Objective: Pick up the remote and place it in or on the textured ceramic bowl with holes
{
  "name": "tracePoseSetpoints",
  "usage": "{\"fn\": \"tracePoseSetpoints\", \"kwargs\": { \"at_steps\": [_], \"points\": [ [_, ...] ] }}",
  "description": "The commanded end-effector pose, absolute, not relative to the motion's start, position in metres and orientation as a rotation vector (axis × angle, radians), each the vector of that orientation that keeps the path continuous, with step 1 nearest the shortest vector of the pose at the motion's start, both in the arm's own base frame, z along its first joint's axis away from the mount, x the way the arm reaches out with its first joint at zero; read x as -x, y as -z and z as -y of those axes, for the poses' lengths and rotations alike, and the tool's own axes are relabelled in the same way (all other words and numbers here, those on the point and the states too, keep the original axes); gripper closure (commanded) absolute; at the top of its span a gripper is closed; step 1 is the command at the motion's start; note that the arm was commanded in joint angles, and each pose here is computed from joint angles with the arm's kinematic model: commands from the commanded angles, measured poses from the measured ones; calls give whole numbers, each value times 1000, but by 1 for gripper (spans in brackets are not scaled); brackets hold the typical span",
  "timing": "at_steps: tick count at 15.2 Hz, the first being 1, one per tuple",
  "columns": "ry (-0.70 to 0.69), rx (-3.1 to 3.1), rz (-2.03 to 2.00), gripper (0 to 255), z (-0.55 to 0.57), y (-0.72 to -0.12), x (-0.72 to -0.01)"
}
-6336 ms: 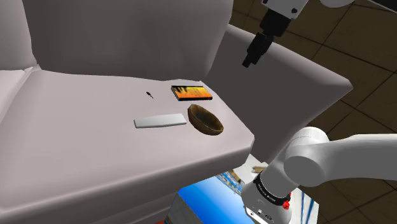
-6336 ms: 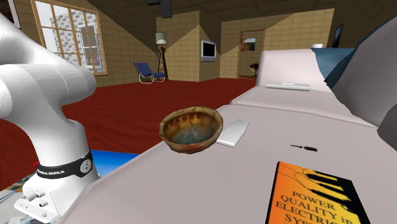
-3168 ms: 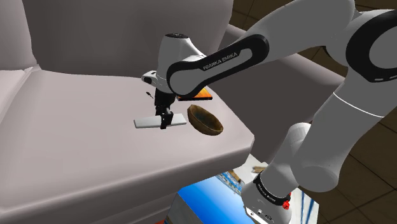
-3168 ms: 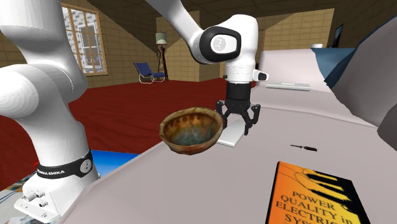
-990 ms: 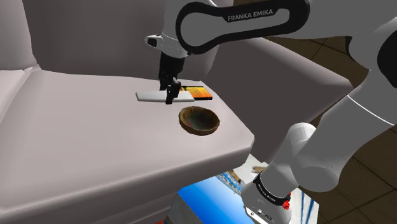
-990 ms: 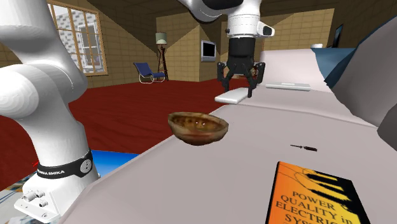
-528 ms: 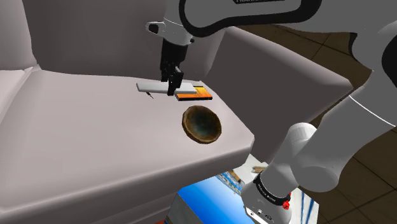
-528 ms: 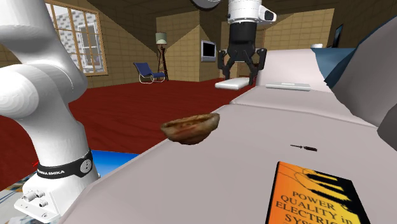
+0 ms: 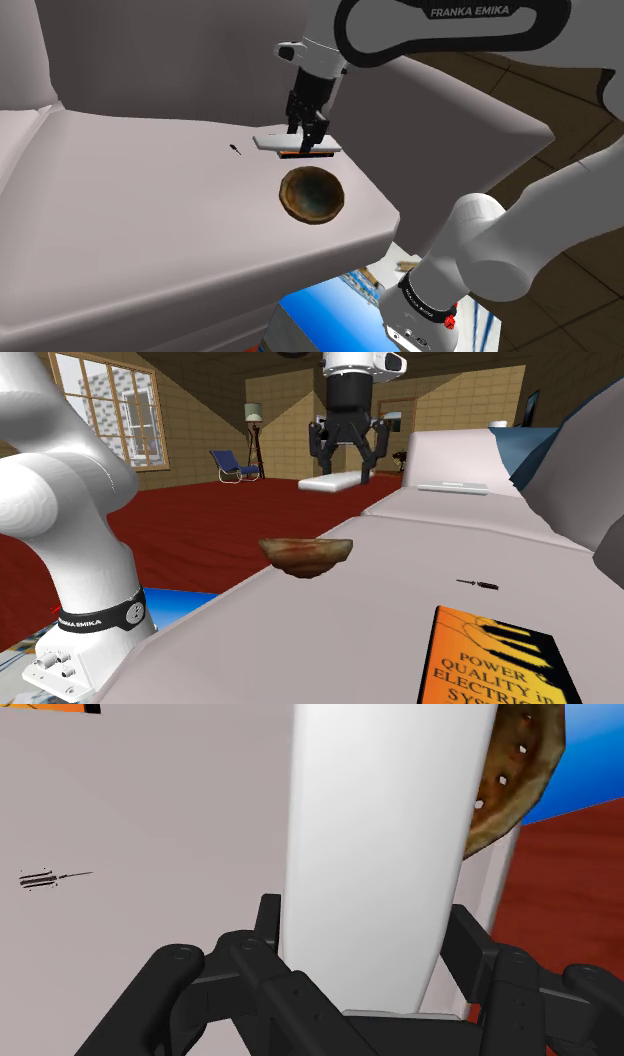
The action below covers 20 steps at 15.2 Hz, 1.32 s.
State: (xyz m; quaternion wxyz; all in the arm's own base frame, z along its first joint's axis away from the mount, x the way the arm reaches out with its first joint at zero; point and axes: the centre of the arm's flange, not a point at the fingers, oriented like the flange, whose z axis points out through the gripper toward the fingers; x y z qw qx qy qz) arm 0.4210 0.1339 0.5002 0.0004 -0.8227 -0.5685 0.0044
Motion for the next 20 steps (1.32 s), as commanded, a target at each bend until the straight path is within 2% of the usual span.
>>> {"fn": "tracePoseSetpoints", "kwargs": {
  "at_steps": [1, 7, 20],
  "points": [
    [-13, 2582, 1786, 255, -113, -502, -404],
    [-13, 2582, 1786, 255, -62, -503, -353],
    [-13, 2582, 1786, 255, -62, -431, -353]
  ]
}}
